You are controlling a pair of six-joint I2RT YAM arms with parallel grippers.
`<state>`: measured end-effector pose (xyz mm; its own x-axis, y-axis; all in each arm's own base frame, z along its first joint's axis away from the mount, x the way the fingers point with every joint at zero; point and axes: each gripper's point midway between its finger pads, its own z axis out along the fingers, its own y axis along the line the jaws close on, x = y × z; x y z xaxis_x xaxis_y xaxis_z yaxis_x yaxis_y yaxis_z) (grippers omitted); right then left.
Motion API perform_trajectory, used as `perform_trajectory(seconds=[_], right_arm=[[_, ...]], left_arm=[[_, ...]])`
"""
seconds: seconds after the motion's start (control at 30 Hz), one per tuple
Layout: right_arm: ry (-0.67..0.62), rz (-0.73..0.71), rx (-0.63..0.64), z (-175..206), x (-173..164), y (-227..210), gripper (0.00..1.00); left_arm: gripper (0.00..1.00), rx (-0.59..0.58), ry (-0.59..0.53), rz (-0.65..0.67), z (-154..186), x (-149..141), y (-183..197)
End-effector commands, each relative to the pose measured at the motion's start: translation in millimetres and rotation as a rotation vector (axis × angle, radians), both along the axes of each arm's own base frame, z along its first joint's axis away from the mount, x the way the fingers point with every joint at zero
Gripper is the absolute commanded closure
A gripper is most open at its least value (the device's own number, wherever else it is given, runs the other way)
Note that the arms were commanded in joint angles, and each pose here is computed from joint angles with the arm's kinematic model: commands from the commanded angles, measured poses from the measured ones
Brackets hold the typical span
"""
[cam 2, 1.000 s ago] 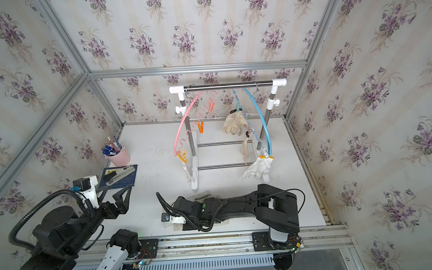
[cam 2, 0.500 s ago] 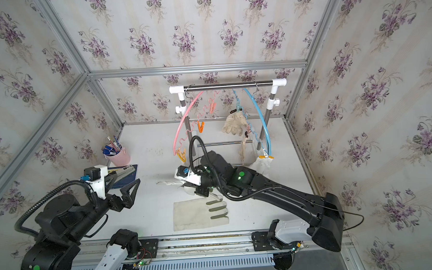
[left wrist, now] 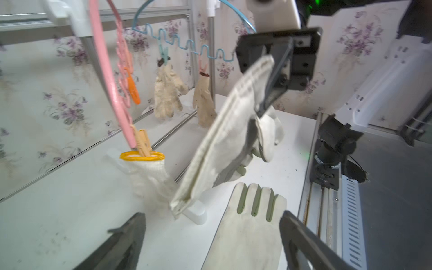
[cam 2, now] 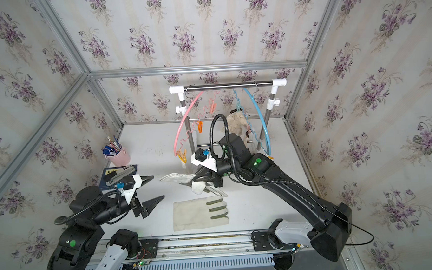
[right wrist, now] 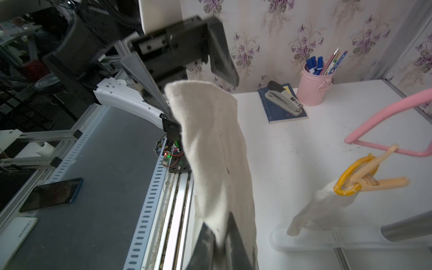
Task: Clip the gloves onto a hanger to dry
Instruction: Pick up the glove from the center of the board.
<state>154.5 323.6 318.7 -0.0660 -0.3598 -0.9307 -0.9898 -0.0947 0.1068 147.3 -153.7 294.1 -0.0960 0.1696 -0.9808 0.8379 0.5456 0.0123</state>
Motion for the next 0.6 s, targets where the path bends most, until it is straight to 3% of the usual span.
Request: perform_trajectory(seconds=[0.0,0.13,0.3,0.57], right_arm=[[0.036,0.12,0.085,26,-21,0,1.0],[0.017,0.131,0.12,40,-24,-4,1.0],[0.031,0.168,0.172,55,-32,-6,1.0],[0.034,0.183,0.204,62,-35,-6,1.0]], left_arm=[[0.14,-0.092,-0.144,-0.146,32,-13,-15],[0.18,-0.122,-0.155,-0.148,35,-17,-15],[0.3,-0.221,-0.149,-0.159,41,-19,-16],[0.31,-0.315,-0.159,-0.124,48,-10,-13]])
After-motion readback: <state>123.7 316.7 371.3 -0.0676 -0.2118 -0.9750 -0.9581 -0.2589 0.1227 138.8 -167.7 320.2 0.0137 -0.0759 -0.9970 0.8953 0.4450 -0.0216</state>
